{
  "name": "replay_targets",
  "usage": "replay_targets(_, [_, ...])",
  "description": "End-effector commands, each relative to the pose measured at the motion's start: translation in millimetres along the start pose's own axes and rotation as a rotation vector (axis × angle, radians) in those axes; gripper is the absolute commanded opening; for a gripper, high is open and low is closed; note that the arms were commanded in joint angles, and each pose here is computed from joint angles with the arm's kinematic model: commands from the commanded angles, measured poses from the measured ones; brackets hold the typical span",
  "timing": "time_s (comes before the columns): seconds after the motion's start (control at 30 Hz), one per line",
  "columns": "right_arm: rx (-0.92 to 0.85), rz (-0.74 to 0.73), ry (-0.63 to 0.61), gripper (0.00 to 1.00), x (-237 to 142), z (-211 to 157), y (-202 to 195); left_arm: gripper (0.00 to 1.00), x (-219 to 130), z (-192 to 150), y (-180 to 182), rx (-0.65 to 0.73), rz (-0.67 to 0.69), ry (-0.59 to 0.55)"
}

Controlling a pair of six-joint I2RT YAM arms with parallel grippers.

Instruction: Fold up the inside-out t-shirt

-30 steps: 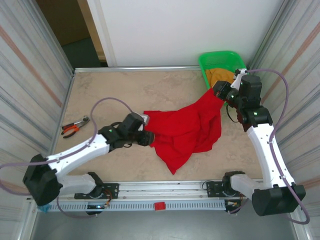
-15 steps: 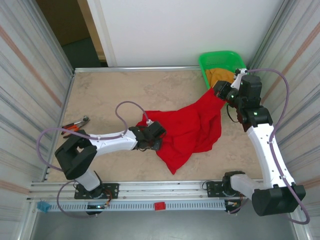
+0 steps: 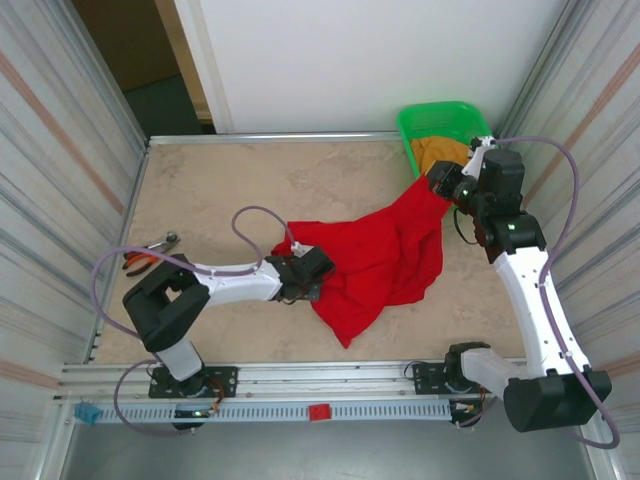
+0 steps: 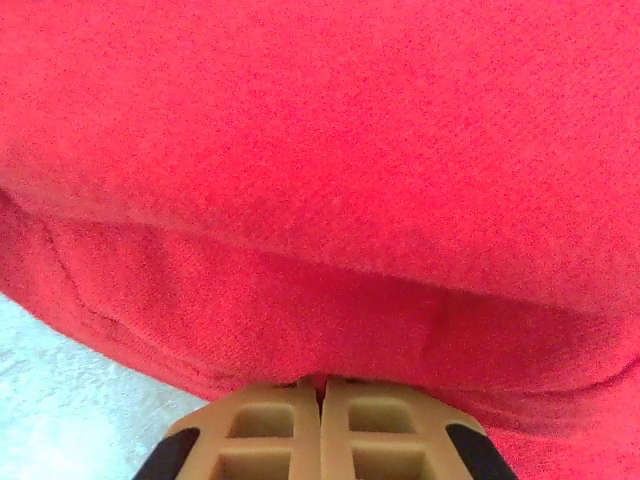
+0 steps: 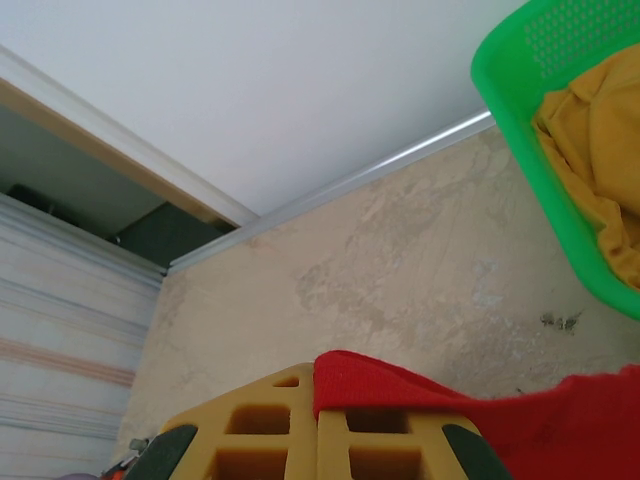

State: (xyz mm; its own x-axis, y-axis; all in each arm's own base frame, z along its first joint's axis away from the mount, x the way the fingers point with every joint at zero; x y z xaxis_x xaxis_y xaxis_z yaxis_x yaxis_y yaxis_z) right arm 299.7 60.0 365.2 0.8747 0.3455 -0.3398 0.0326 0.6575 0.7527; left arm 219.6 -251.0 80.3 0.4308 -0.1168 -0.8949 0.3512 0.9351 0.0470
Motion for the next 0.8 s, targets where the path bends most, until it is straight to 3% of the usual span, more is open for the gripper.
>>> replay_targets(0.0, [-0.05, 0.053, -0.077, 0.0, -16.4, 22.6, 22.8, 0.0, -38.4, 33.9, 25.7, 0.037, 0.067, -0.104])
replay_targets(0.07, [-0.05, 0.068, -0.11, 0.0, -23.0, 38.1, 29.7, 0.0, -81.5, 64.5, 46.6, 0.043, 0.034, -0.203])
replay_targets(0.2, [-0.031, 0.129, -0.217, 0.0, -48.5, 81.3, 52.4, 0.0, -200.8, 131.9, 107.0, -0.021, -0.055, -0.501])
replay_targets(0.3, [-0.025, 0.183, -0.277, 0.0, -66.5, 105.9, 73.1, 0.0, -280.0, 165.4, 148.5, -0.07, -0.084, -0.683])
replay_targets(0.4, [-0.016, 0.225, -0.309, 0.0, -78.2, 120.4, 88.0, 0.0, -332.1, 185.1, 168.1, -0.061, -0.073, -0.79])
replay_targets(0.77, [-0.012, 0.278, -0.361, 0.0, -108.2, 131.4, 101.1, 0.0, -384.6, 191.0, 209.0, -0.185, -0.004, -0.98])
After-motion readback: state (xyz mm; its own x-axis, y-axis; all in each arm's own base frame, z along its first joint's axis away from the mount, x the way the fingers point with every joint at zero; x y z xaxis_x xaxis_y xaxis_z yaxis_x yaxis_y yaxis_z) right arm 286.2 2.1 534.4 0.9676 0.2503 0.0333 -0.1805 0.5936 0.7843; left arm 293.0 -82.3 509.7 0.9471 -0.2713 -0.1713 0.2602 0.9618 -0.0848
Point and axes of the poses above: each hand's point on the last joint's axis, 136 mm out from that joint toward the fingers, its own x axis out along the fingers, its own y axis along the line the jaws close on, z = x × y, the point moved 6 cm from there along -x, back along the fingers, and after that the axes turned 11 degrees about x, right-handed, at the moved point
